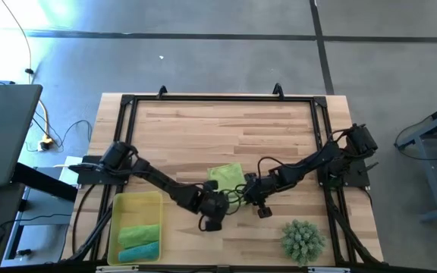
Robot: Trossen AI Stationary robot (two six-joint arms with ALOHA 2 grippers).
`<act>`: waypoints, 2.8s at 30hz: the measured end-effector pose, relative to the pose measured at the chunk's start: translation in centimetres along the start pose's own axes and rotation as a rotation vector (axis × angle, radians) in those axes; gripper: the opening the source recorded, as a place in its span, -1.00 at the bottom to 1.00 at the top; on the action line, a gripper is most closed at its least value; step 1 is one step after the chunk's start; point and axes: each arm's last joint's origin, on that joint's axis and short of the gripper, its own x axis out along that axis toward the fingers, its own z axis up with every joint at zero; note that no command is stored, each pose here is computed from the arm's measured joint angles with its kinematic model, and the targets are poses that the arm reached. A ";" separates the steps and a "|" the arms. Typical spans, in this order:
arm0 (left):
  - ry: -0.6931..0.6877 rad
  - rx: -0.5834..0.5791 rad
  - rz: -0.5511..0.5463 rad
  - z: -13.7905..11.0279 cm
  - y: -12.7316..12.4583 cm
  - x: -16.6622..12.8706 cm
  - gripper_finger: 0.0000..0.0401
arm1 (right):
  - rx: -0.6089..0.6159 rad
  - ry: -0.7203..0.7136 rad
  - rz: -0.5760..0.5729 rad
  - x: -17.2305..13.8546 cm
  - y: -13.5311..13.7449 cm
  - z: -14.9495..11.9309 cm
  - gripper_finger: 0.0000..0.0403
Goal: Roll microfiber towels into tight, uniform cylinder then place into a basket
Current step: Roll the light green microfiber towel
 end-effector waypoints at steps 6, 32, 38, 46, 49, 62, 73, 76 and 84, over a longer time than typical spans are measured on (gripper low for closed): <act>0.013 -0.177 -0.129 0.4 -0.3 0.1 -0.71 | 0.059 -0.003 0.151 -0.2 0.1 0.1 -0.99; 0.144 -0.621 -0.367 1.3 0.0 0.2 -0.92 | 0.309 -0.008 0.262 -0.5 -0.9 0.5 -0.88; 0.143 -0.540 -0.306 0.9 0.2 0.3 -0.92 | 0.172 -0.033 0.244 -1.2 -1.0 0.7 -0.58; 0.128 -0.515 -0.287 0.8 0.3 0.3 -0.92 | 0.085 -0.057 0.155 -5.2 -1.2 1.0 -0.42; 0.126 -0.511 -0.286 0.9 0.3 0.3 -0.92 | -0.121 -0.112 0.068 -5.9 0.7 1.6 -0.42; 0.112 -0.498 -0.284 1.0 0.7 0.5 -0.92 | -0.556 -0.208 -0.066 -3.3 7.4 1.5 -0.42; 0.111 -0.505 -0.287 1.1 0.9 0.5 -0.92 | -0.564 -0.138 -0.211 -0.9 6.3 0.9 -0.42; 0.111 -0.505 -0.287 1.1 0.9 0.5 -0.92 | -0.575 -0.170 -0.203 -0.9 6.9 1.0 -0.42; 0.111 -0.506 -0.286 1.2 1.0 0.6 -0.92 | -0.681 -0.199 -0.259 -1.0 7.7 1.2 -0.42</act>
